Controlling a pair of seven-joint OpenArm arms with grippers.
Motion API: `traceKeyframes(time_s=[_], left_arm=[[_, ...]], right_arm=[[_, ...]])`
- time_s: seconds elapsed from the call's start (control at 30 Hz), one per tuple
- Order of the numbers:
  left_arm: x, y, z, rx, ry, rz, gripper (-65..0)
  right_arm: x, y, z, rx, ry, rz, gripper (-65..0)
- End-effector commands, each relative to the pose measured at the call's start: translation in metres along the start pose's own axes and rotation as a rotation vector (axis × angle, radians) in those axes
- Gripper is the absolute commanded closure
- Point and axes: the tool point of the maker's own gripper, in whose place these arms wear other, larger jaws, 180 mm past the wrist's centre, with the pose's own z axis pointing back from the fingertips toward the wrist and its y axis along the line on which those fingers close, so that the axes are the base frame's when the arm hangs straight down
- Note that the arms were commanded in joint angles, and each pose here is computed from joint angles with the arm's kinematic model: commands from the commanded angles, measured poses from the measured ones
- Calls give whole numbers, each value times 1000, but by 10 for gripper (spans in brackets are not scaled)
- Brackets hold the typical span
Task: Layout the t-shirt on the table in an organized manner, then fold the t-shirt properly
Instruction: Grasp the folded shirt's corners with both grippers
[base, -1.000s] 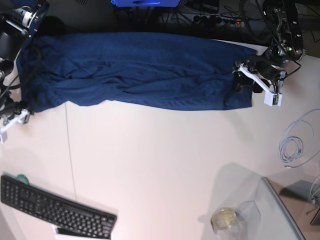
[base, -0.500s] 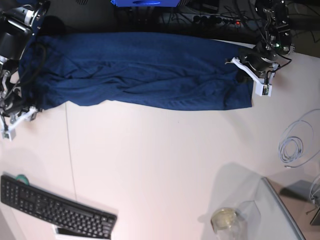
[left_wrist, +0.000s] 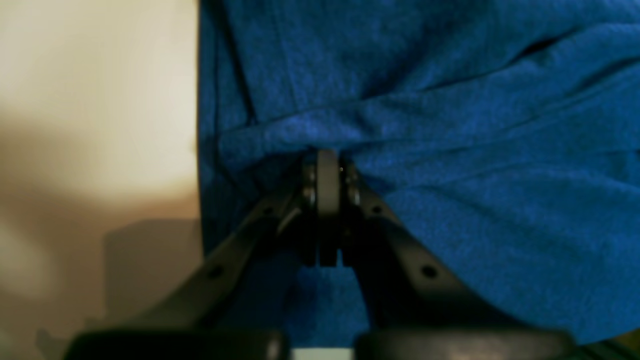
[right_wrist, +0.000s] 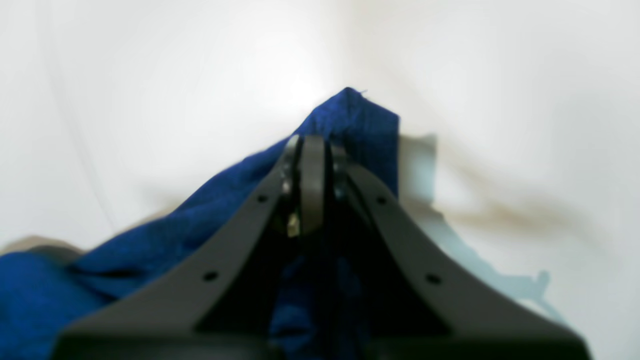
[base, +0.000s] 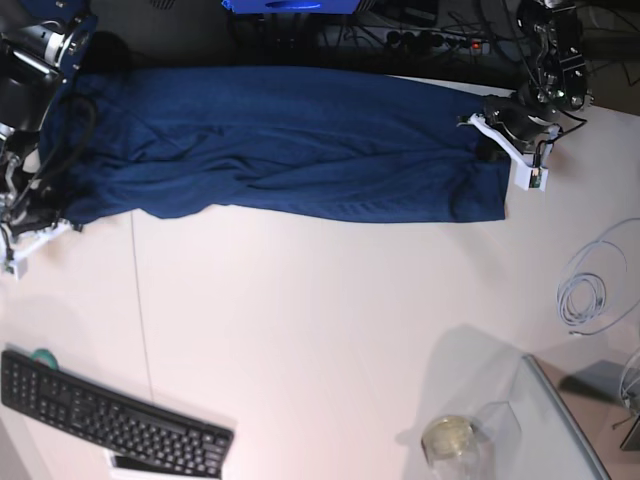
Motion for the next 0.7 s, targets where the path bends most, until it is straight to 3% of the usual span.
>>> traceKeyframes(time_s=[0.0, 0.2, 0.4, 0.67], left_arm=[[0, 6, 3, 17, 5, -13, 0], [-1, 5, 3, 15, 7, -10, 0], [-1, 5, 3, 15, 7, -10, 0], [-1, 6, 3, 17, 7, -11, 0]], right_arm=[[26, -8, 8, -21, -71, -5, -6], [35, -8, 24, -56, -134, 3, -6], [28, -9, 21, -74, -120, -25, -6], [27, -25, 23, -160, -123, -121, -15]])
